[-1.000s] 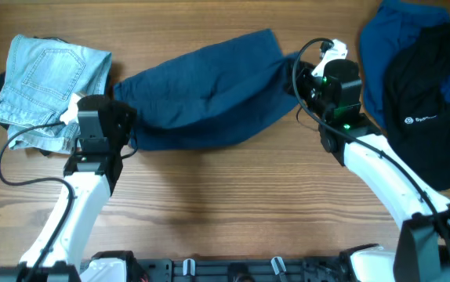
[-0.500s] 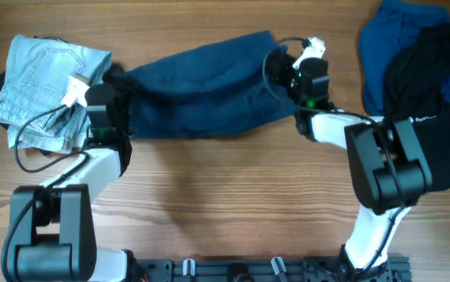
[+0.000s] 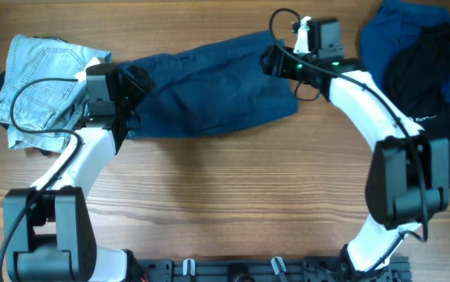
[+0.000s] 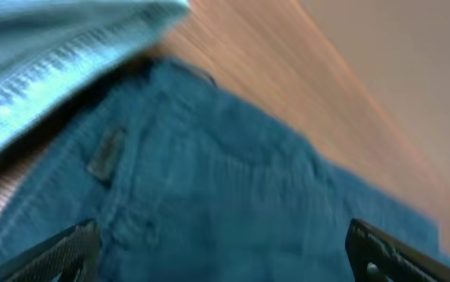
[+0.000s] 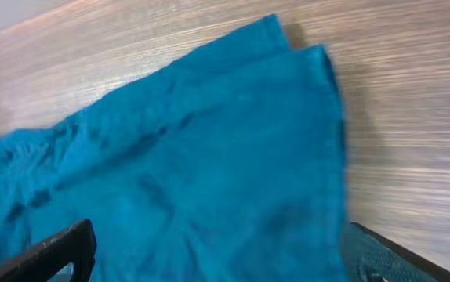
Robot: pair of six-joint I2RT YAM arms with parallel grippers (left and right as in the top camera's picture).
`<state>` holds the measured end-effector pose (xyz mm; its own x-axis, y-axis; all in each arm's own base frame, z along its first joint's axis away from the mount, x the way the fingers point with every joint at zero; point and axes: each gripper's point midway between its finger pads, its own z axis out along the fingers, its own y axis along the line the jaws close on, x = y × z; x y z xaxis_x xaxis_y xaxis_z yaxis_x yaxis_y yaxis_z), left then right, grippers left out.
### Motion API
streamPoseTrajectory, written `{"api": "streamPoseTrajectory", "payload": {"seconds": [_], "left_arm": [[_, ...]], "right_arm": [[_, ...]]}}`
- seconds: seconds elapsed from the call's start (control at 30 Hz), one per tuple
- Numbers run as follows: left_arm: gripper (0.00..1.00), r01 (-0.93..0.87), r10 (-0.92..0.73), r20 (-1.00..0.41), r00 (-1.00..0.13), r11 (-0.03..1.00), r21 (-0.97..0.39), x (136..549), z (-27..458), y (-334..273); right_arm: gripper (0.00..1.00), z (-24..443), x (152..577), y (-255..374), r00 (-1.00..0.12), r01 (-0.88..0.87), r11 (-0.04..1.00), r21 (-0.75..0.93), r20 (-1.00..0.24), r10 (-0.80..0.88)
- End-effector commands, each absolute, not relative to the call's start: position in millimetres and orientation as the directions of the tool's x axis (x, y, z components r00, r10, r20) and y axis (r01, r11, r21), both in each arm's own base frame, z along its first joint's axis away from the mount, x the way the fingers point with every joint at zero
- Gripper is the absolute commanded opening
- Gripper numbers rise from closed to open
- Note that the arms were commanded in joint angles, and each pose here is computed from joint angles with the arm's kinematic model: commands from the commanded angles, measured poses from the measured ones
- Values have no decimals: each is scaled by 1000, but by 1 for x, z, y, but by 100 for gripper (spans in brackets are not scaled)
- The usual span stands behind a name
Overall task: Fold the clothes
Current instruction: 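Lift the hems with both grippers and fold them up onto the waistband, then grasp the folded shorts' ends with both grippers and fold inward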
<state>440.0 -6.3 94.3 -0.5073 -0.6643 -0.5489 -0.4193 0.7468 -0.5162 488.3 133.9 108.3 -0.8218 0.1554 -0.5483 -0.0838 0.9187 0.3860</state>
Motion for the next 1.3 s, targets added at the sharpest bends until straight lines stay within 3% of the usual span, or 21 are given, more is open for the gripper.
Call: {"api": "streamPoseTrajectory", "payload": {"seconds": [0.0, 0.1, 0.13, 0.2, 0.23, 0.4, 0.63, 0.9, 1.07, 1.27], "left_arm": [[100, -282, -547, -528, -649, 818, -501, 427, 96, -31], [99, -312, -547, -488, -680, 819, -482, 416, 85, -31], [99, -317, -548, -483, -683, 818, -479, 415, 84, -30], [96, -336, -559, -475, -679, 812, -477, 414, 83, -24], [91, -360, -571, -459, -681, 807, -468, 412, 84, -17], [90, -349, -504, -473, -723, 857, -380, 418, 124, 5], [99, -355, -502, -478, -721, 859, -369, 422, 142, 8], [99, -374, -502, -433, -749, 859, -349, 410, 134, 7], [100, -388, -503, -401, -766, 858, -336, 406, 122, 7], [99, -426, -509, -308, -803, 853, -300, 407, 77, 7]], "right_arm": [[100, 124, 475, 144, -797, -316, 887, 337, -602, -55], [98, 125, 468, 153, -789, -385, 851, 356, -606, -104], [86, 122, 469, 153, -790, -385, 852, 354, -604, -106], [38, 110, 470, 151, -804, -370, 861, 350, -585, -108], [6, 104, 472, 151, -806, -369, 861, 350, -581, -109], [4, 86, 494, 150, -789, -338, 883, 327, -610, -76], [4, 13, 490, 154, -854, -251, 937, 244, -511, -95], [4, -31, 477, 119, -914, -81, 993, 90, -404, -38], [4, -39, 464, 81, -945, 56, 991, 124, -313, 93], [4, -41, 455, 78, -959, 68, 977, 203, -255, 120]]}}
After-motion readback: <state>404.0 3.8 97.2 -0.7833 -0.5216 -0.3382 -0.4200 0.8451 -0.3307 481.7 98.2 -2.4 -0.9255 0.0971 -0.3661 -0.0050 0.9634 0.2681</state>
